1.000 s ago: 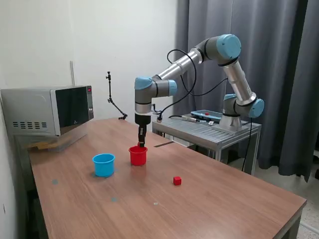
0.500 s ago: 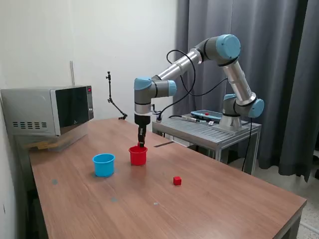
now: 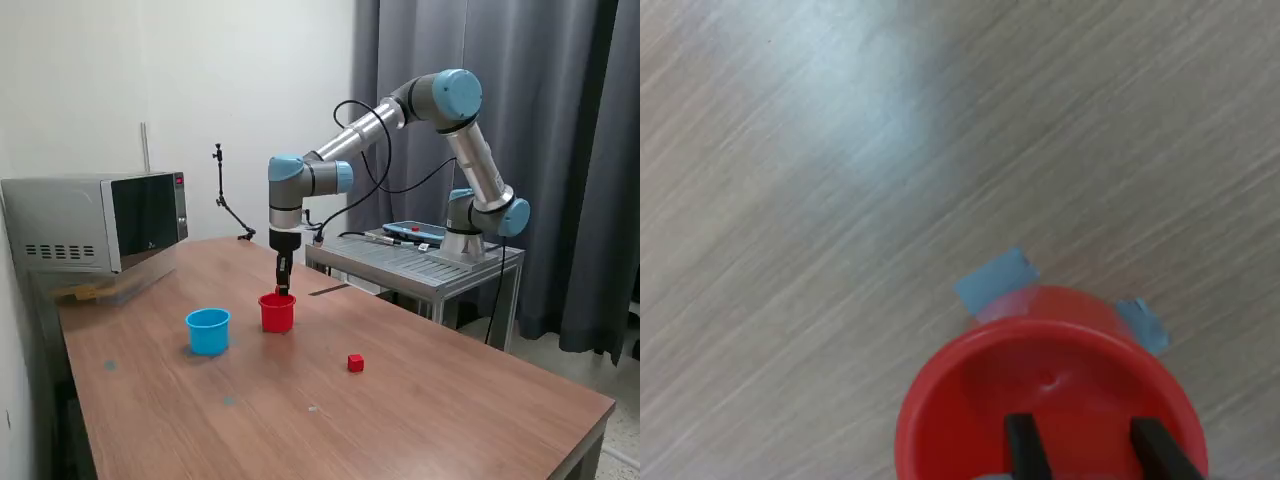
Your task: Place red objects in the red bin, and blue objects in the blue bin.
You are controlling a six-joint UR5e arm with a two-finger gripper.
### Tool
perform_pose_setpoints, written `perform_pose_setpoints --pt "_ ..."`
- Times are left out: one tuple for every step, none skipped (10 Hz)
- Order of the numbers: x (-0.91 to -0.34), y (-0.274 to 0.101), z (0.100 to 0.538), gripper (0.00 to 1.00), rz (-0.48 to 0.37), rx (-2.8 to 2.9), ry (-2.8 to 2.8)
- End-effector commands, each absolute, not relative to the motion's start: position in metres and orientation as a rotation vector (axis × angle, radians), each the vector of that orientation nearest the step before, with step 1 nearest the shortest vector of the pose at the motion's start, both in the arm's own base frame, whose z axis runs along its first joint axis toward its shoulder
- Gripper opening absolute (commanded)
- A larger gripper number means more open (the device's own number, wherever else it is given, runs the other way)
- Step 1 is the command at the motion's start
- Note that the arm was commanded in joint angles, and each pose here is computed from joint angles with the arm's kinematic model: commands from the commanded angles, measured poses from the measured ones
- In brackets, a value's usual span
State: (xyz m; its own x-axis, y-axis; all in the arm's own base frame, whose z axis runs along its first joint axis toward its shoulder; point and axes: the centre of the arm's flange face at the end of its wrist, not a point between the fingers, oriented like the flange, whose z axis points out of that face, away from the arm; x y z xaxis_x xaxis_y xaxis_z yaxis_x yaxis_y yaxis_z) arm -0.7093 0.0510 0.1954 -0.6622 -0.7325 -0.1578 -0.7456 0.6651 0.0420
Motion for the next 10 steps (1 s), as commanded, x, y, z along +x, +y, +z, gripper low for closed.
perform_pose_setpoints --pt "-0.709 0.051 0.195 1.0 0.154 -1.224 2.751" --pt "-0.71 0.051 0.196 1.0 0.157 -1.224 2.751" --pt "-0.71 0.051 0.196 1.0 0.155 -1.225 2.752" --pt "-0.71 0.051 0.196 1.0 0.154 -1.223 2.754" --pt "-0.71 0.051 0.196 1.0 0.154 -1.223 2.754" --pt "-0.71 0.051 0.196 1.0 0.154 -1.223 2.754" --pt "-0.71 0.051 0.196 1.0 0.155 -1.223 2.755" --pt "-0.71 0.05 0.197 1.0 0.154 -1.224 2.756" --pt "-0.712 0.047 0.198 1.0 0.156 -1.235 2.761" --pt "-0.722 0.042 0.216 1.0 0.194 -1.261 2.784"
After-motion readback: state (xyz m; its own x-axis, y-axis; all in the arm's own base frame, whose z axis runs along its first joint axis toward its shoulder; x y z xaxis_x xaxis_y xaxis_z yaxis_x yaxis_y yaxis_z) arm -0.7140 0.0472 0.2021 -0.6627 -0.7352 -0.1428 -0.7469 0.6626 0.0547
